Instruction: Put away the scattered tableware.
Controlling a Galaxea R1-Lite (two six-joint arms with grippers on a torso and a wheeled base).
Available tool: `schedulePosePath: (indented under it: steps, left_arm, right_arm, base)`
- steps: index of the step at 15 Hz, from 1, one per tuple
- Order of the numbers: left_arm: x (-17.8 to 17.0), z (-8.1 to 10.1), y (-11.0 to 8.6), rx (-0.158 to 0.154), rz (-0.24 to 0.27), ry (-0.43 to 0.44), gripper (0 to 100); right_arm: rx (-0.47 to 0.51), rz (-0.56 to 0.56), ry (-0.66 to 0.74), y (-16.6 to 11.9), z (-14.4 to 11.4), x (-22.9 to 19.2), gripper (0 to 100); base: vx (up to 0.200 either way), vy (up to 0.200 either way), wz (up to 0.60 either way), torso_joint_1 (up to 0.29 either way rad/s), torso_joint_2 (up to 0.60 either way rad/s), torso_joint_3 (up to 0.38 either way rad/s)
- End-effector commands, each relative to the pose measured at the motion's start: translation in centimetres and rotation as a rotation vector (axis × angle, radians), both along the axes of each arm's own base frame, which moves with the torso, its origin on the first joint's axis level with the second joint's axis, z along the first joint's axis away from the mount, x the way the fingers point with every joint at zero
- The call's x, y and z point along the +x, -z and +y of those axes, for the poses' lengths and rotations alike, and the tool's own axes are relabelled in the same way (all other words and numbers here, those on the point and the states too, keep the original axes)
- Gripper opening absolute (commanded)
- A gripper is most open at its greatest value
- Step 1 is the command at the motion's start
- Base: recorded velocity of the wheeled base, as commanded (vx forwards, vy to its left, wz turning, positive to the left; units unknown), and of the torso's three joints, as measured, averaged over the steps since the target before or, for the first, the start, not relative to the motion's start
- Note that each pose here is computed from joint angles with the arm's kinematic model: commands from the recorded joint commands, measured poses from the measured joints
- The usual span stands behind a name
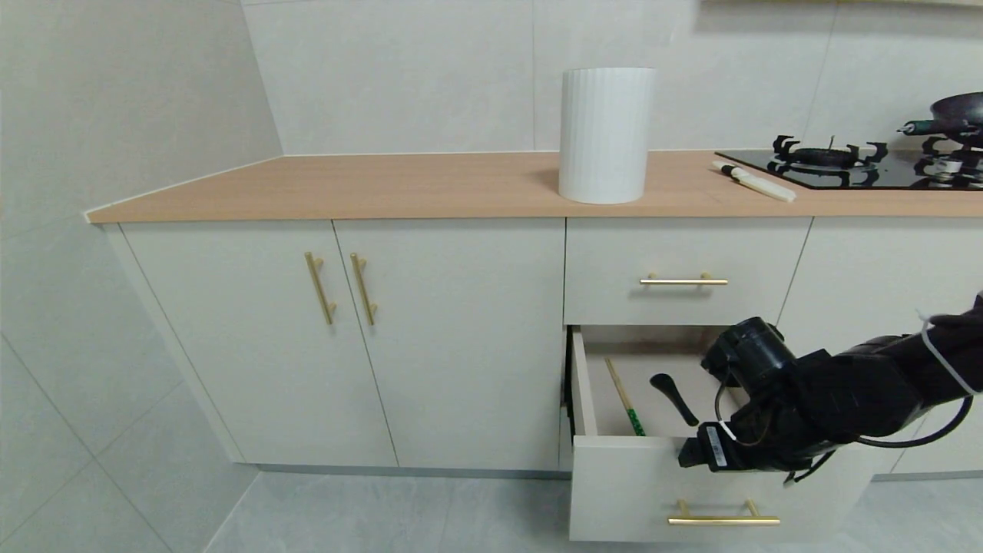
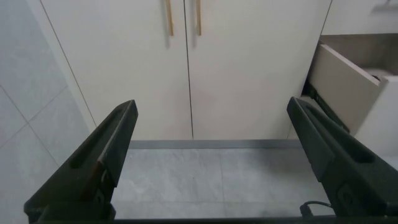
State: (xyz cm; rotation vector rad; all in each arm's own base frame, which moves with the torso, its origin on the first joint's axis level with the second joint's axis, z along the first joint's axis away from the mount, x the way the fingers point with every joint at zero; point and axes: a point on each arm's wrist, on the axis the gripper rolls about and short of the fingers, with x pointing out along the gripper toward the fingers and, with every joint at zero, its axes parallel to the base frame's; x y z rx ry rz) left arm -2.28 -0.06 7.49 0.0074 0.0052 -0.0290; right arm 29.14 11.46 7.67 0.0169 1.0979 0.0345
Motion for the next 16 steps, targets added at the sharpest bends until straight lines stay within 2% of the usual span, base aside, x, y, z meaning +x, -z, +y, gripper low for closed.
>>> schedulePosePath:
  steps: [1, 6, 10, 14, 16]
  left_arm:
    - [0.0, 0.0, 0.0, 0.0, 0.001, 0.0, 100]
    - [0.0, 0.0, 0.0, 0.0, 0.001, 0.0, 100]
    - [0.0, 0.0, 0.0, 0.0, 0.001, 0.0, 100]
    - [0.0, 0.0, 0.0, 0.0, 0.001, 0.0, 100]
    - [0.0, 0.0, 0.0, 0.0, 0.001, 0.0, 100]
  right_arm:
    - [0.005, -0.019, 0.026, 1.0, -0.1, 2.5, 100]
    - [-0.004, -0.111, 0.099, 2.1, 0.0, 8.4, 100]
    - [-0.013, -0.199, 0.151, 4.3, -0.2, 11.6, 100]
    - [0.031, -0.393, 0.212, 6.0, -0.2, 13.9, 100]
    - [0.046, -0.452, 0.245, 6.2, -0.8, 14.7, 100]
  base:
    - [0.0, 0.0, 0.0, 0.0, 0.0, 0.0]
    - [0.0, 0.0, 0.0, 0.0, 0.0, 0.0]
    - [0.0, 0.0, 0.0, 0.0, 0.0, 0.0]
    - [0.0, 0.0, 0.0, 0.0, 0.0, 0.0]
    - [0.0, 0.0, 0.0, 0.0, 0.0, 0.0]
